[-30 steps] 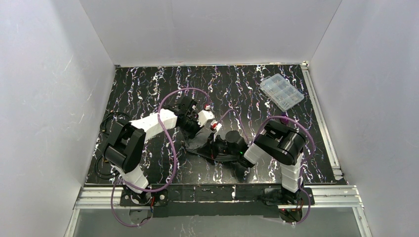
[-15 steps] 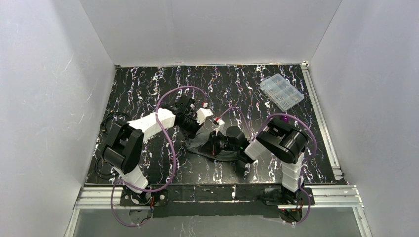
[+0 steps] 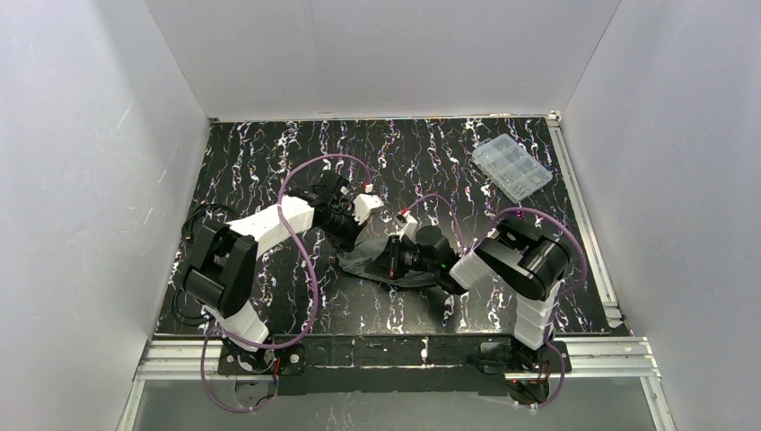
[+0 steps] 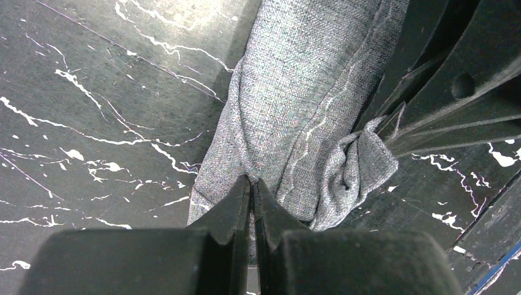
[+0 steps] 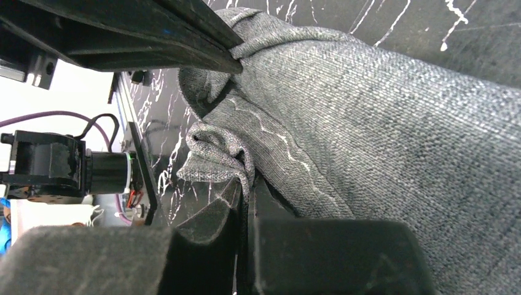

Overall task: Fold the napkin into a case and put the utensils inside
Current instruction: Fold the 2/3-rectangle-folded napkin at the center of the board.

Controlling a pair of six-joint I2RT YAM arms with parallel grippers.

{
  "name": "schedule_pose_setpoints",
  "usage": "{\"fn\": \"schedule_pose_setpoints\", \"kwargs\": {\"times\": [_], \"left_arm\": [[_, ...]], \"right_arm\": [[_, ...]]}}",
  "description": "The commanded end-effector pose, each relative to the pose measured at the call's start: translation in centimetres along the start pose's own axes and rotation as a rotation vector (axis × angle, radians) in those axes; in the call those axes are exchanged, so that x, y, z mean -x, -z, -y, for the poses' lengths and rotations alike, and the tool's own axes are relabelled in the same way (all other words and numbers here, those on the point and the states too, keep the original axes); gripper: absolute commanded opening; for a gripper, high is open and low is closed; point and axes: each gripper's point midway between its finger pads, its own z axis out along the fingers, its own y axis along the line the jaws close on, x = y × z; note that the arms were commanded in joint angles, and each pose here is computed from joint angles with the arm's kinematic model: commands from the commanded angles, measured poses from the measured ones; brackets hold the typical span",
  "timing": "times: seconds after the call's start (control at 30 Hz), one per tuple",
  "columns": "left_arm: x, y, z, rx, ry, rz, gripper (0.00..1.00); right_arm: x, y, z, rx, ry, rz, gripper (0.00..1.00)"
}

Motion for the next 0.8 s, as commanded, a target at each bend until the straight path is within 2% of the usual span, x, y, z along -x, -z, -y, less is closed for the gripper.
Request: {"fn": "schedule_pose_setpoints", "kwargs": {"times": [0.0, 0.5, 0.77], "left_arm": [[0.0, 1.0, 1.1, -0.036, -0.014, 0.028, 0.00], [0.1, 1.1, 1.4, -0.046, -0.018, 0.035, 0.00], [0.6, 1.5, 1.1, -0.032, -0.025, 0.043, 0.00]], "right_arm": [[2.3, -0.2, -1.4, -0.020, 0.007, 0.026, 0.01], [2.9, -2.4, 0.0, -0.151, -0.103, -0.098, 0.01], [1.8, -2.2, 2.6, -0.291, -0.149, -0.201, 0.01]]}}
